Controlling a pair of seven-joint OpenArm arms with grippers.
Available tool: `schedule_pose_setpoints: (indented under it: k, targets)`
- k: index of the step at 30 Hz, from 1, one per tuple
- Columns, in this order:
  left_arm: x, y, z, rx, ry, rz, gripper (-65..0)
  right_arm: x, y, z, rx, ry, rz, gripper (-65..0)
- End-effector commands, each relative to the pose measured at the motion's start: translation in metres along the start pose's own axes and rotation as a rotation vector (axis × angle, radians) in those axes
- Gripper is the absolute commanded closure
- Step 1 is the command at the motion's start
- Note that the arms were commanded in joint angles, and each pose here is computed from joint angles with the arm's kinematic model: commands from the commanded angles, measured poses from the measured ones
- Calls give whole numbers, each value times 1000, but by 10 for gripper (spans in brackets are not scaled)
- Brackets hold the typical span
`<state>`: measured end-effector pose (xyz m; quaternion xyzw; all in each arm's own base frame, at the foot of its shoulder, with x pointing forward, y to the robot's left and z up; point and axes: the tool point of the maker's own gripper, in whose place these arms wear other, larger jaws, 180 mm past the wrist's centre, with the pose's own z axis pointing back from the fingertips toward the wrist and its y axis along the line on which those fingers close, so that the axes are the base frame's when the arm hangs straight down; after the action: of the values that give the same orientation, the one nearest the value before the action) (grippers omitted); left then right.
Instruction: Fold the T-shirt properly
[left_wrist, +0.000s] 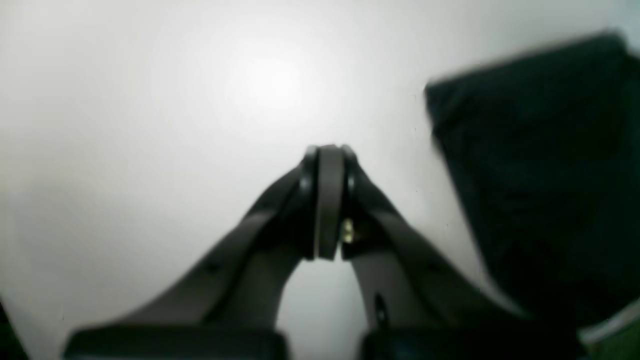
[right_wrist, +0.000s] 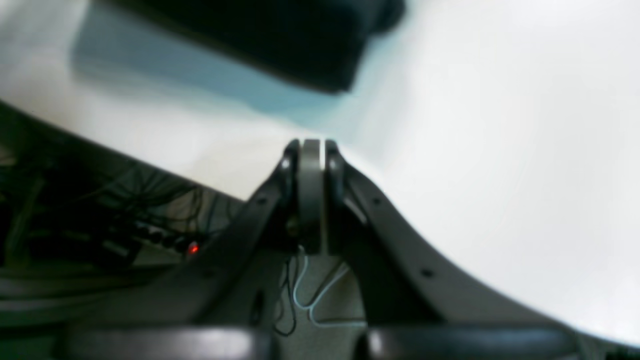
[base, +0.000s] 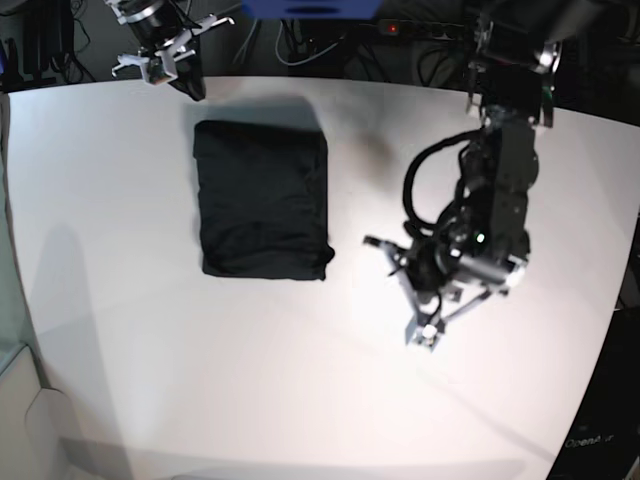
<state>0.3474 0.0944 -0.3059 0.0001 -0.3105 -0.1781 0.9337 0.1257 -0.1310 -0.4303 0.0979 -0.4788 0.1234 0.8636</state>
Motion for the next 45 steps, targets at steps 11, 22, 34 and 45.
schedule_pose_setpoints:
  k: [11,22,34,45]
  targets:
    - [-89,11,18,37,95,23,0,1,-64,46,-229,-48,-77,0]
    - [-132,7,21,31,187,32,0,-5,-88,68,-341,-44,-100,0]
    - [-184,0,28,14,310,15,0,-17,-117,100,-454,-7,-91,0]
    - [-215,10,38,35,388,-26,0,-52,-138,136,-575,63,-152,0]
